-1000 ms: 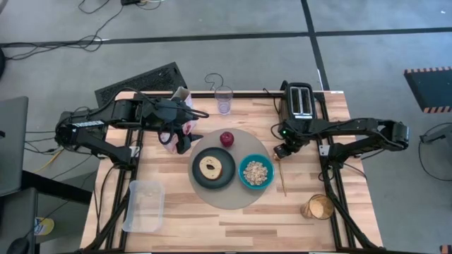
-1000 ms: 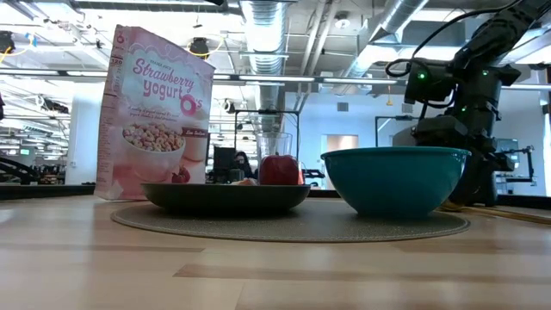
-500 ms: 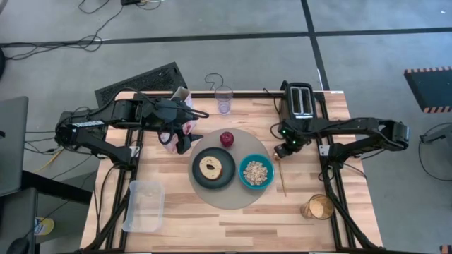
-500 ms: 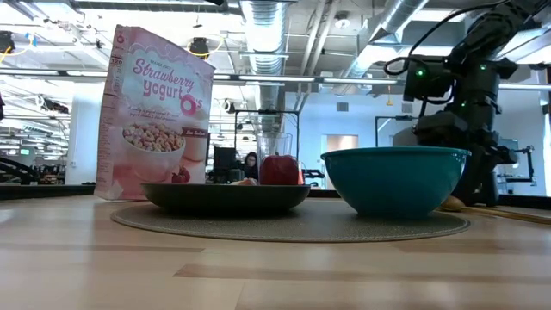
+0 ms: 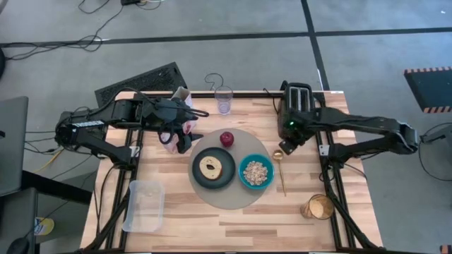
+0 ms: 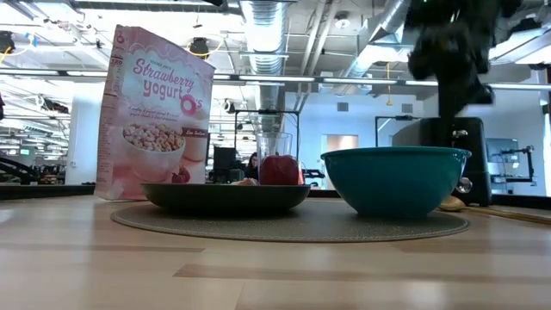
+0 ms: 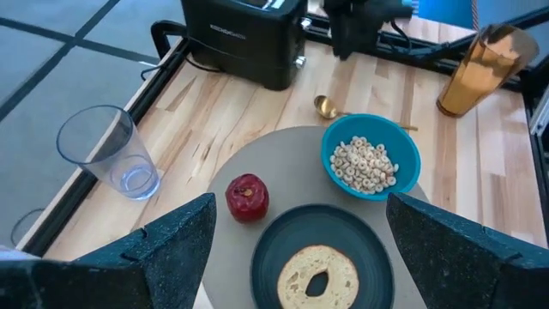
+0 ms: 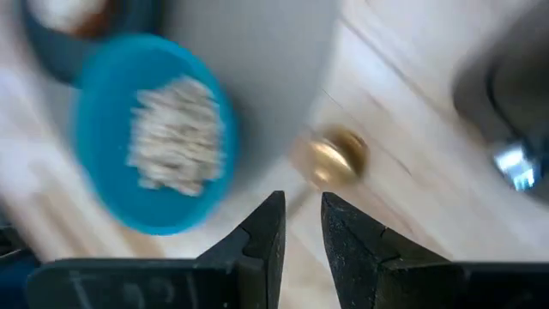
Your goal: Arrange a breakfast setting
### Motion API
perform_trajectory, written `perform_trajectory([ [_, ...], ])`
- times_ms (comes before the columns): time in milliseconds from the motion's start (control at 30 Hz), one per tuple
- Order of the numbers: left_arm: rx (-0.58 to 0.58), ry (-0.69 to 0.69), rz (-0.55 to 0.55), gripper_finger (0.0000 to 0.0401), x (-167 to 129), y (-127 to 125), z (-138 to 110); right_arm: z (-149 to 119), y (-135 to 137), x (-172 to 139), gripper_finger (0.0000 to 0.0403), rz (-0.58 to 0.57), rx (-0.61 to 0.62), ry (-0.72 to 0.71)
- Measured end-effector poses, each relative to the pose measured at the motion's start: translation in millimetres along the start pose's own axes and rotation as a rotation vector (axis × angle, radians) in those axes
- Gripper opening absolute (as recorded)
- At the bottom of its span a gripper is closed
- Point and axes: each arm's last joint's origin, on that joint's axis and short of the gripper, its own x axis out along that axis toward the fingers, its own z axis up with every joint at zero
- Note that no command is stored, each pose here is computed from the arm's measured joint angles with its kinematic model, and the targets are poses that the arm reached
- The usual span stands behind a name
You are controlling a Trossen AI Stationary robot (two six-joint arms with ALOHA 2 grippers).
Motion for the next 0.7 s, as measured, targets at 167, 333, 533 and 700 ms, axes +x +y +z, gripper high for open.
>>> perform_trajectory([
  [167,0.095,0.000,-0.015,0.0306,-1,-1,0,1,17,-38,0.0107,0.177,-0.158,-0.249],
  [333,0.155,-0.041,-0.086,0.0226,-7,-2,-6,-4,29,-68,0.0099,0.352,-0.271,-0.490],
  [533,0.179,-0.139,-0.143,0.0079,-29,4,-18,-12,34,-103,0.0020,0.495,-0.322,-0.757],
  [700,0.225,-0.290,-0.238,0.0009,-57,9,-31,-21,34,-125,0.0044,0.592,-0.385,-0.909],
])
